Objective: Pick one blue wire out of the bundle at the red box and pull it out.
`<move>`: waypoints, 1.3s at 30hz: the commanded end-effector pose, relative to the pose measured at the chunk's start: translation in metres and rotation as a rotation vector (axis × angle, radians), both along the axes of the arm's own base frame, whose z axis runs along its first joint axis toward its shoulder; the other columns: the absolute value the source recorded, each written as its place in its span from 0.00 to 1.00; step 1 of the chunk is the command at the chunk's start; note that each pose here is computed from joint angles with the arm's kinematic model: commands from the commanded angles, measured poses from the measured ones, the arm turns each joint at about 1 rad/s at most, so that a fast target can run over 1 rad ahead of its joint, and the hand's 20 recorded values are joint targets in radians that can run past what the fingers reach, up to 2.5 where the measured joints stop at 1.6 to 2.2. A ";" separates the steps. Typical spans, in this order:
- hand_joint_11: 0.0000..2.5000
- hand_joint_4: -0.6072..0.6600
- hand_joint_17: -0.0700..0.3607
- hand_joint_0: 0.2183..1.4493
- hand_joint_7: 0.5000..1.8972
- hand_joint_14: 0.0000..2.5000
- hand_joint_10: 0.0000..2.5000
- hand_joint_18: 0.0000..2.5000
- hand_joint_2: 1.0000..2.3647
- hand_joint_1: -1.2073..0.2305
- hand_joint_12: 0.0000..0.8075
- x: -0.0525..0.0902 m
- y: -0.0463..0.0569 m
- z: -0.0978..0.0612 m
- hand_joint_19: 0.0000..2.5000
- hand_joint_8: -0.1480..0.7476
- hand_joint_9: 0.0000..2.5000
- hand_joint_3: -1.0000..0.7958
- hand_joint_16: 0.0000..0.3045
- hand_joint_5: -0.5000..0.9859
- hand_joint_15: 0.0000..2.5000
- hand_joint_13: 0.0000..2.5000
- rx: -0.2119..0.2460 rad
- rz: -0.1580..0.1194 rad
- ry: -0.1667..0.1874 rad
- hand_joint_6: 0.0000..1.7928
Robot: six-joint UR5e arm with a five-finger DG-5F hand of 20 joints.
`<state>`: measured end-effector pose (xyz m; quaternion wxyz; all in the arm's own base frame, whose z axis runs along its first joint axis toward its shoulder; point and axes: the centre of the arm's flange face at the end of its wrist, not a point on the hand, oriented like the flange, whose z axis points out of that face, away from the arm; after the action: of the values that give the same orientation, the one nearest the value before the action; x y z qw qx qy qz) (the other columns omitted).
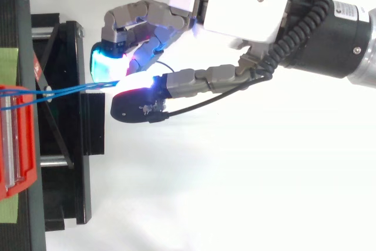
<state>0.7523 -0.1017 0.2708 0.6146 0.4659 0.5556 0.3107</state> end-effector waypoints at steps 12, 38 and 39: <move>0.18 0.73 0.53 0.31 0.23 0.00 0.01 0.17 0.01 0.32 0.51 -0.001 0.004 -0.001 0.18 0.49 0.36 0.53 0.23 0.26 0.12 0.22 0.004 0.005 0.009 0.41; 0.18 0.71 0.49 0.27 0.47 0.01 0.01 0.13 0.01 0.38 0.46 0.005 0.009 -0.025 0.20 0.46 0.35 0.39 0.20 0.28 0.12 0.20 -0.013 -0.024 -0.108 0.28; 0.18 0.72 0.49 0.26 0.46 0.01 0.01 0.13 0.01 0.38 0.46 0.006 0.009 -0.028 0.20 0.46 0.35 0.39 0.20 0.28 0.12 0.20 -0.014 -0.026 -0.110 0.28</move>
<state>0.7560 -0.0932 0.2475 0.6485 0.4526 0.5202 0.3226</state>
